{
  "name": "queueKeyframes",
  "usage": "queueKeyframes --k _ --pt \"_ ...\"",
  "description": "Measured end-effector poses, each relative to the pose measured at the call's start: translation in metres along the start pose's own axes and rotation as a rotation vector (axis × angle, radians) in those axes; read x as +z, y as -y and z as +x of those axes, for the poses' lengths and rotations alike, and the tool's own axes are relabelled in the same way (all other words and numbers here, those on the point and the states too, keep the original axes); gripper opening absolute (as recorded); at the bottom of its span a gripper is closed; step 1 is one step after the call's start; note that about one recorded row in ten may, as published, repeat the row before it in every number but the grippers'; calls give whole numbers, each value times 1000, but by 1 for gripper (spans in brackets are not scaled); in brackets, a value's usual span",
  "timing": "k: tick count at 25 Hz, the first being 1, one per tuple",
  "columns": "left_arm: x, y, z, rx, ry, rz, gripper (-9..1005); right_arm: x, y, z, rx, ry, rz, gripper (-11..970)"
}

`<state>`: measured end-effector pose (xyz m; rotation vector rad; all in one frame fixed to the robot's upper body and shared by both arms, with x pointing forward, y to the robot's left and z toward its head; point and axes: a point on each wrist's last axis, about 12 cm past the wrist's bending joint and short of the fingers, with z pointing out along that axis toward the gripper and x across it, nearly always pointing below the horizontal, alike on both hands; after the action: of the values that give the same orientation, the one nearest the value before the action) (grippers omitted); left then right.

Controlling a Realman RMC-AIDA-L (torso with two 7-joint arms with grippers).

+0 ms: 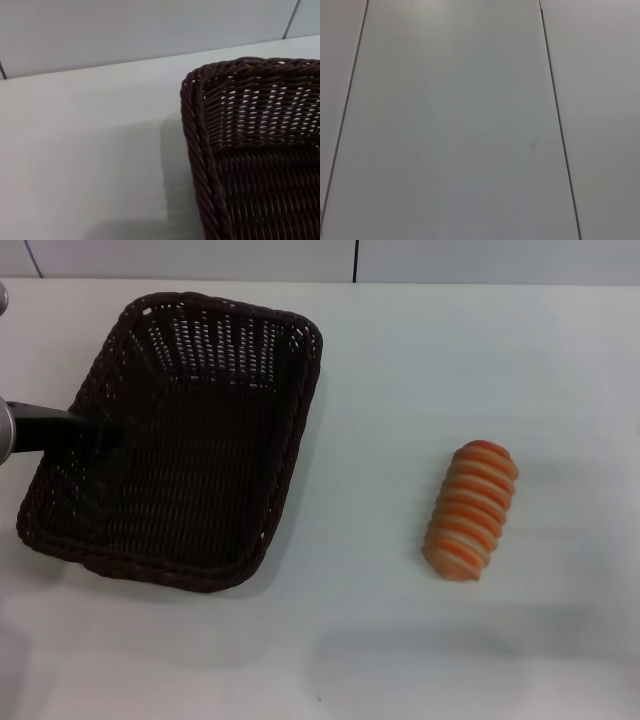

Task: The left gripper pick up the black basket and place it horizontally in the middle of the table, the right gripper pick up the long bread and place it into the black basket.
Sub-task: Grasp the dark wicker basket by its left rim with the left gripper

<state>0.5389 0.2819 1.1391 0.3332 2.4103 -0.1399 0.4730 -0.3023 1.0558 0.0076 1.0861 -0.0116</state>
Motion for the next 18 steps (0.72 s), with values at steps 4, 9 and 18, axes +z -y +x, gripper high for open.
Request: queueKeyframes --k 4,9,18 --pt "0 2 0 9 -1 -1 500 -2 0 -1 0 3 3 651" --pt "0 1 0 14 1 -5 422 -4 0 -1 2 5 0 650" --pt "1 -1 0 43 9 -29 215 -6 -1 -3 4 14 -3 651"
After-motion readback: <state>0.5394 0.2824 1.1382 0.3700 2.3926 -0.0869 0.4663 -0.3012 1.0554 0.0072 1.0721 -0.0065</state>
